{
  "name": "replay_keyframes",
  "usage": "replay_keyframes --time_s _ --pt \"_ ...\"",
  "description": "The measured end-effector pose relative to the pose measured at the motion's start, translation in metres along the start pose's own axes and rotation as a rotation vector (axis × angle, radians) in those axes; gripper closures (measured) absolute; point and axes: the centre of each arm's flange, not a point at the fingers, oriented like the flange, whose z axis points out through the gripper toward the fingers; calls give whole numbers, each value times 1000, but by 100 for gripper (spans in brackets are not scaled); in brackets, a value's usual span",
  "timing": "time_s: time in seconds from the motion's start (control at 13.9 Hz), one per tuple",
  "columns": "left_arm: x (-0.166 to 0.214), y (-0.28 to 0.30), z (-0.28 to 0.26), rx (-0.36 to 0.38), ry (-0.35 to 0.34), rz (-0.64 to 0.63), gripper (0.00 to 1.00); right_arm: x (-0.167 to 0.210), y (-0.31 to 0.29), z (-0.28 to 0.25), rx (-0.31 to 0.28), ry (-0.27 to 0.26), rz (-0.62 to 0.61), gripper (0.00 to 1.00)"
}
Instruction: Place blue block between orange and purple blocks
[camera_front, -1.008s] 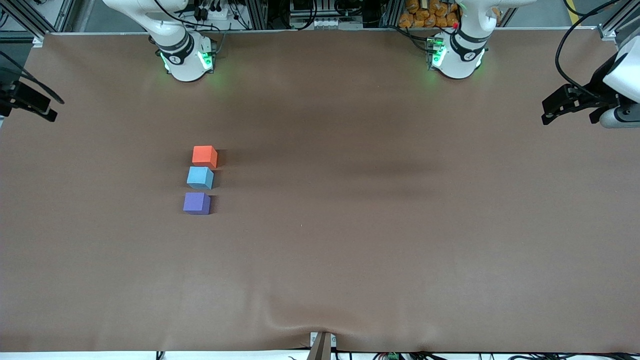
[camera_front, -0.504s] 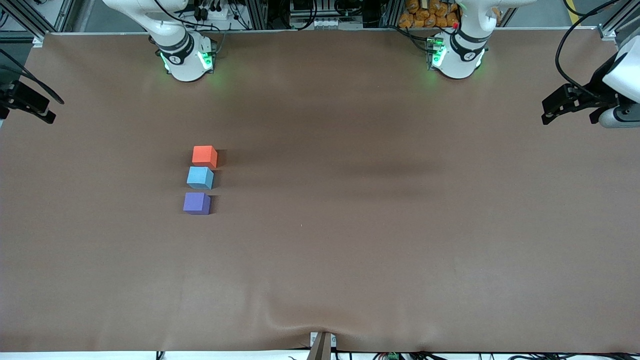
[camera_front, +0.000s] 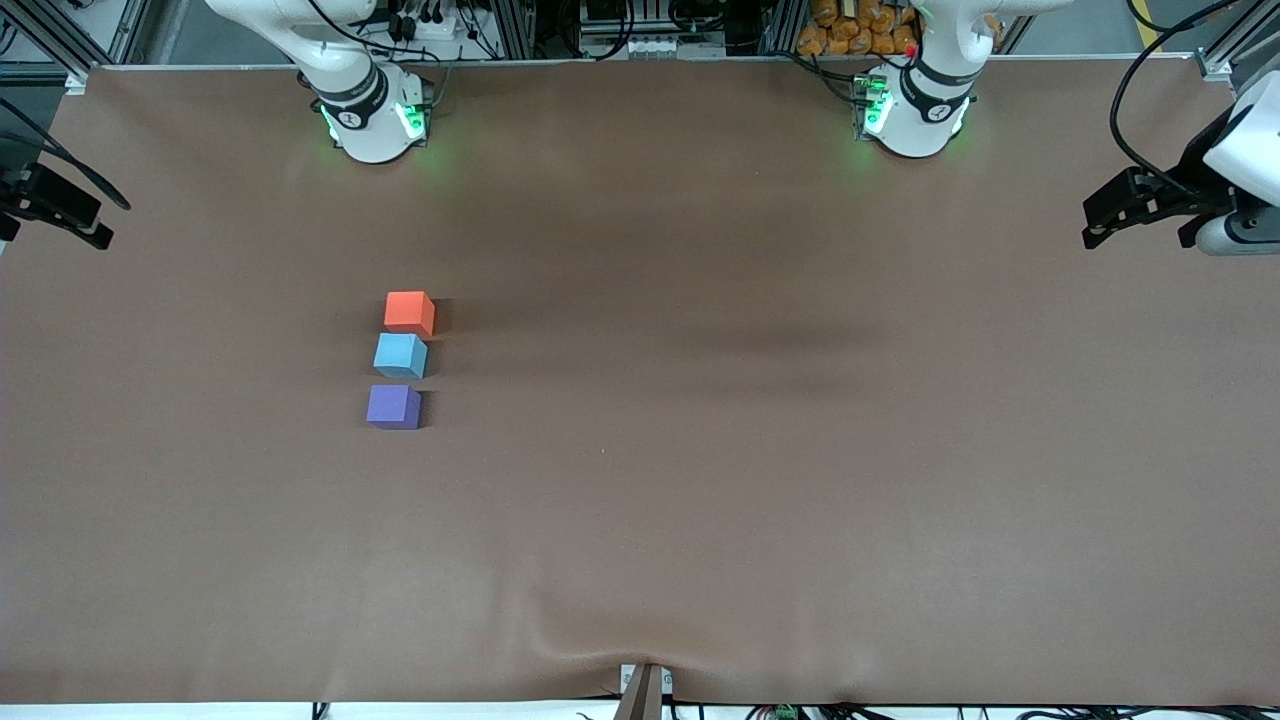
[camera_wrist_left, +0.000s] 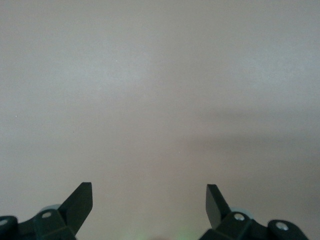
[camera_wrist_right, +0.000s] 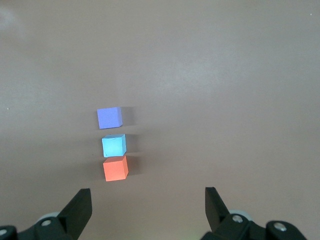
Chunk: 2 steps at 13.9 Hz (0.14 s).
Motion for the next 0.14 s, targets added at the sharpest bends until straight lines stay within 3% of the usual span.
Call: replay_keyframes --time_s 0.14 --pt "0 1 0 0 0 4 0 0 0 0 0 0 0 0"
